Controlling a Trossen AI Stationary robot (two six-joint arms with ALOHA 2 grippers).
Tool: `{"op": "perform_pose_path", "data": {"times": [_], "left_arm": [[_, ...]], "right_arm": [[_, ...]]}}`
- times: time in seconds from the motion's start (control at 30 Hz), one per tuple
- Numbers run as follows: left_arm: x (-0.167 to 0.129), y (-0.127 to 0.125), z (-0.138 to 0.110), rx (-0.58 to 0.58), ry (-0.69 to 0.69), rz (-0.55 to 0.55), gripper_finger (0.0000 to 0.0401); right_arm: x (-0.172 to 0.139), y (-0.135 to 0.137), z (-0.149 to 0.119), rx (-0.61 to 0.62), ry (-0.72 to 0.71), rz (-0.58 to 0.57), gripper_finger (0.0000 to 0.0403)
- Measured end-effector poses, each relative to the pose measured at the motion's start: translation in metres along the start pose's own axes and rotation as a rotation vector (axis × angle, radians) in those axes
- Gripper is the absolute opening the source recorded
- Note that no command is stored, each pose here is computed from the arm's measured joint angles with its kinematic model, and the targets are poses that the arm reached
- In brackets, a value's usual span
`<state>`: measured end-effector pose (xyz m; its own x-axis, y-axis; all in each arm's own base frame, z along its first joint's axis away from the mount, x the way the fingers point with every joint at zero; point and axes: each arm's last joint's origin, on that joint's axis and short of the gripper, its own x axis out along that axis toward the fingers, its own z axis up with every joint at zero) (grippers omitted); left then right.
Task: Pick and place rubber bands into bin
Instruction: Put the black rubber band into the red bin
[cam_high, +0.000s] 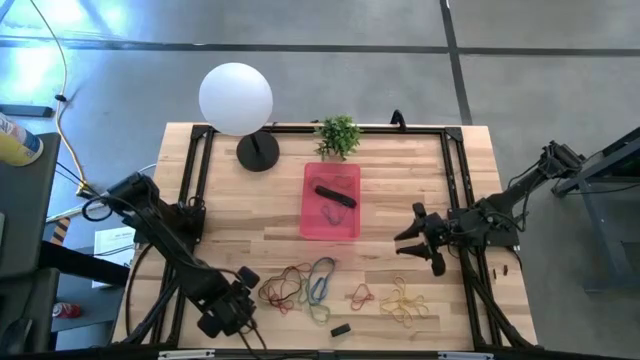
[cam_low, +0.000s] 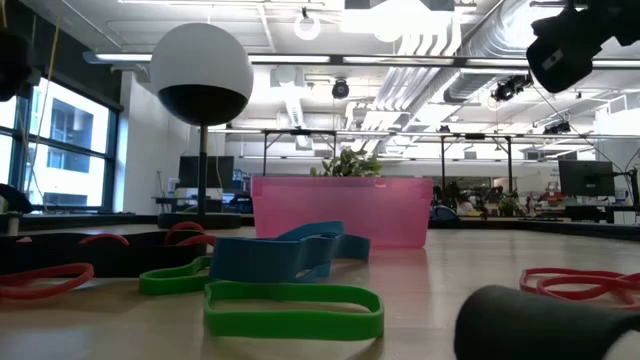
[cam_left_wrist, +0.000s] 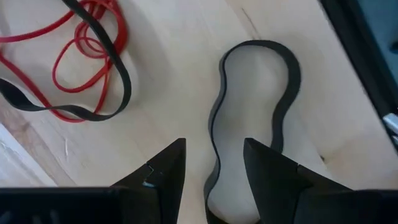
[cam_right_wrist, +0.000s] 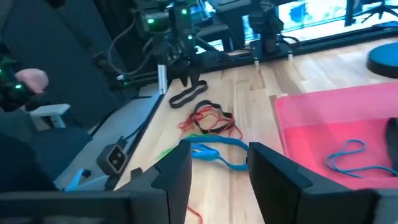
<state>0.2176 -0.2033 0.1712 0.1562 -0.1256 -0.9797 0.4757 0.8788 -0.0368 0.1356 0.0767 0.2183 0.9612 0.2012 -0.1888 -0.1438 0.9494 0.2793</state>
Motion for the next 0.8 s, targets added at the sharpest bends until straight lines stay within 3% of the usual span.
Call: {"op": "perform_pose_path", "data": {"times": [0.8], "left_arm": [[0.029,0.001,-0.009,-0.029,0.100,0.020,0.0143]], "right_arm": [[0.003,-0.011,0.003,0.008,-0.016,-0.074,0.0145]]}}
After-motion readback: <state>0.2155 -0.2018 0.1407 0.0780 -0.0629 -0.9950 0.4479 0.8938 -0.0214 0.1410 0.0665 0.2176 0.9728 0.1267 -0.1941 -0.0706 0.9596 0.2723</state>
